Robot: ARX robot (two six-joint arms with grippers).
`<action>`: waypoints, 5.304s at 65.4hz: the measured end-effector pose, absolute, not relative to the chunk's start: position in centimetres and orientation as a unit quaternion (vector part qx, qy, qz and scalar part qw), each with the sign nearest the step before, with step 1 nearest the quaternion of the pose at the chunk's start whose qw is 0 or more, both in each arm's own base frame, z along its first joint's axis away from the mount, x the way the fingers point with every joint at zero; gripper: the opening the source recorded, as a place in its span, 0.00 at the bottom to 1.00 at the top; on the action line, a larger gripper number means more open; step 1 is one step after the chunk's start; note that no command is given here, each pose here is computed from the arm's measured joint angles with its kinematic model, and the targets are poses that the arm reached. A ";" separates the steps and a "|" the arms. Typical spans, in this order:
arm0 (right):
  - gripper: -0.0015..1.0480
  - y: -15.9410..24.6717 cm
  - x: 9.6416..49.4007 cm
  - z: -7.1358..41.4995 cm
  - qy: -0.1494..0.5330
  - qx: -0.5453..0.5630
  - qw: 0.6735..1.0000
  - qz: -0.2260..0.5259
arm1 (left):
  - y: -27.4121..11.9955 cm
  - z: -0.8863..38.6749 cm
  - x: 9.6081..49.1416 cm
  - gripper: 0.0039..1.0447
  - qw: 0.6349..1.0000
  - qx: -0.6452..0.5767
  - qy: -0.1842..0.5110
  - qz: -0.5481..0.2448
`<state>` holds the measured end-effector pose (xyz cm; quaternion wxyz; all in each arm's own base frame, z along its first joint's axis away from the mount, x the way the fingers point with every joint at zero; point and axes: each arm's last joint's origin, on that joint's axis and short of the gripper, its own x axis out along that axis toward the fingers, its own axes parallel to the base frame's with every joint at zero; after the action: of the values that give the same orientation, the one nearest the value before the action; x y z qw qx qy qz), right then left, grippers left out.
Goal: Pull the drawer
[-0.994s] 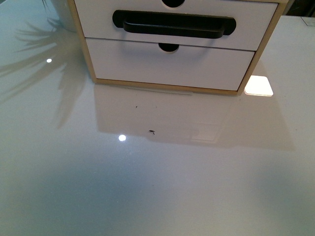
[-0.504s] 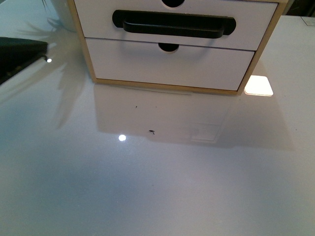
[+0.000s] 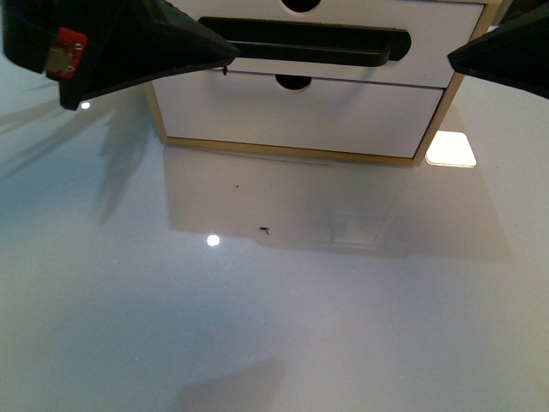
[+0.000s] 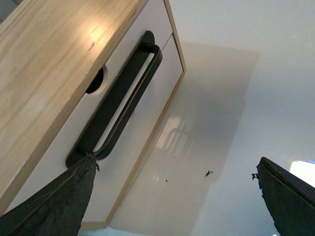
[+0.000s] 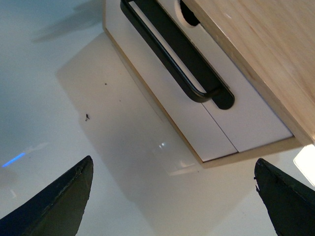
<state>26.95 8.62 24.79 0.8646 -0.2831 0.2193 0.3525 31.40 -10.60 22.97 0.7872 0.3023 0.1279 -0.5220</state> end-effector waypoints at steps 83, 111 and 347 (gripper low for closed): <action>0.91 12.4 33.3 21.8 0.242 -0.318 0.809 0.431 | -16.1 18.5 37.0 0.93 0.706 0.366 0.179 -0.579; 0.91 12.8 34.8 21.4 0.235 -0.318 0.812 0.429 | -16.5 17.7 38.1 0.93 0.708 0.375 0.180 -0.571; 0.91 12.6 36.9 18.0 0.285 -0.369 0.710 0.528 | -14.5 16.1 39.4 0.93 0.652 0.428 0.205 -0.591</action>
<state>36.87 12.63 18.04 0.7096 -0.3693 0.2850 0.5281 39.37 -14.46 16.09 0.6523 0.4280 0.2046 -0.5911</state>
